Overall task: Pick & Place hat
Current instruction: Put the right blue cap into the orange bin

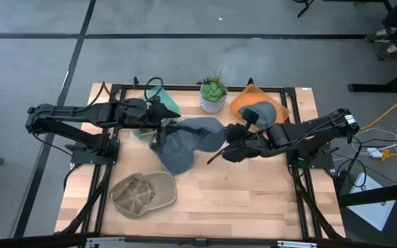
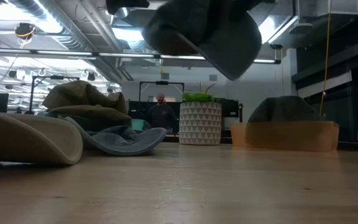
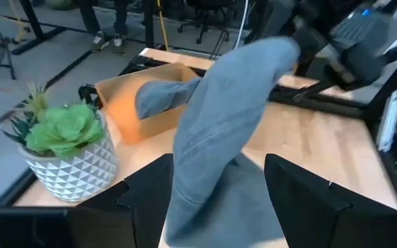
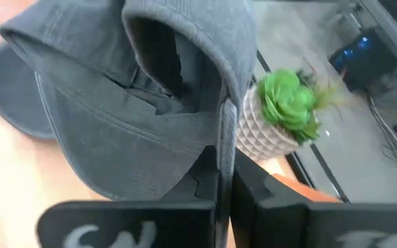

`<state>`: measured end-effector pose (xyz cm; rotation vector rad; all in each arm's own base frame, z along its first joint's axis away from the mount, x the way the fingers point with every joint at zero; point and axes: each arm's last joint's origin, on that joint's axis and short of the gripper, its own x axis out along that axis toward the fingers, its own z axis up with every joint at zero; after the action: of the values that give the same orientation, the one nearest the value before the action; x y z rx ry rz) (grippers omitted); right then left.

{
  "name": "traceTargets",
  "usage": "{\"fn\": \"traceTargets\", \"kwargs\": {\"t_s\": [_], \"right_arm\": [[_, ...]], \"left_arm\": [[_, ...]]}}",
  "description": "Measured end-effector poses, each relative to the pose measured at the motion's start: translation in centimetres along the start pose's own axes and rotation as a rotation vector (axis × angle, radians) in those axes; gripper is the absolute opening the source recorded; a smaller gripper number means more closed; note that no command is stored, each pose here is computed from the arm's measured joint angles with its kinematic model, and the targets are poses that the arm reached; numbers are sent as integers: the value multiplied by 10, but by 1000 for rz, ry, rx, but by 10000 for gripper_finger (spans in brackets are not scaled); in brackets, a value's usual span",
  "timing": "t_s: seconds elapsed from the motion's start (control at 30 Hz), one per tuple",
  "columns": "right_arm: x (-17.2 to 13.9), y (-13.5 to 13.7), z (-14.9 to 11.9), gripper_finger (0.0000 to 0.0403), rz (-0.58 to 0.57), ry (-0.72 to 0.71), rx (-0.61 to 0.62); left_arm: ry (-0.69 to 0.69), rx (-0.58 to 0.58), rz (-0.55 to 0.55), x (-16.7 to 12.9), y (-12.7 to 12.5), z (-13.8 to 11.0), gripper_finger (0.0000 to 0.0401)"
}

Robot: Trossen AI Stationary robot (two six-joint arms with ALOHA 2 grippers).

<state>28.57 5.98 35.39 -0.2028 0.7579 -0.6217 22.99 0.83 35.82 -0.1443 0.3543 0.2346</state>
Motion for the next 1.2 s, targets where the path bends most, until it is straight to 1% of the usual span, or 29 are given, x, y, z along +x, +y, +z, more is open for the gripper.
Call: {"fn": "traceTargets", "kwargs": {"t_s": [0.1, 0.23, 0.3, 0.47, 0.57, 0.63, 0.7, 0.8, 0.9, 0.93, 1.0, 1.07, 1.13, 1.2], "right_arm": [[1, -1, 5, 12, 17, -23, -36], [3, -2, 11, 15, 25, -60, -7], [3, -1, 13, 14, 46, -68, -20], [2, 1, 16, 15, 91, -86, -15], [2, 1, 17, 15, 93, -95, -10], [2, 1, 18, 15, 94, -102, -3], [2, 1, 18, 15, 94, -103, -2], [2, 1, 18, 16, 94, -103, -2], [2, 0, 18, 17, 70, -109, 4], [2, 0, 18, 19, 63, -111, 7], [3, -2, 18, 27, 57, -109, 20], [6, -4, 19, 39, 51, -103, 60], [8, -7, 20, 57, 47, -97, 83], [10, -10, 20, 81, 51, -89, 79]], "left_arm": [[29, 50, 10, 9, -1, -2, 224], [63, 57, 8, 22, -3, -5, 224], [79, 63, 22, 26, -3, -8, 224], [70, 129, 75, 31, -2, -8, 224], [28, 143, 111, 31, -1, -4, 216], [4, 147, 148, 29, 0, -1, 197], [-25, 158, 183, 29, 0, 1, 166], [-49, 188, 201, 28, 0, 4, 104], [-62, 208, 212, 27, 1, 6, 33], [-61, 212, 220, 27, 1, 6, 18], [-60, 216, 244, 27, 2, 6, 9], [-58, 235, 268, 27, 2, 6, 6], [-56, 252, 290, 27, 3, 6, 5], [-51, 256, 313, 26, 3, 5, 5]]}}
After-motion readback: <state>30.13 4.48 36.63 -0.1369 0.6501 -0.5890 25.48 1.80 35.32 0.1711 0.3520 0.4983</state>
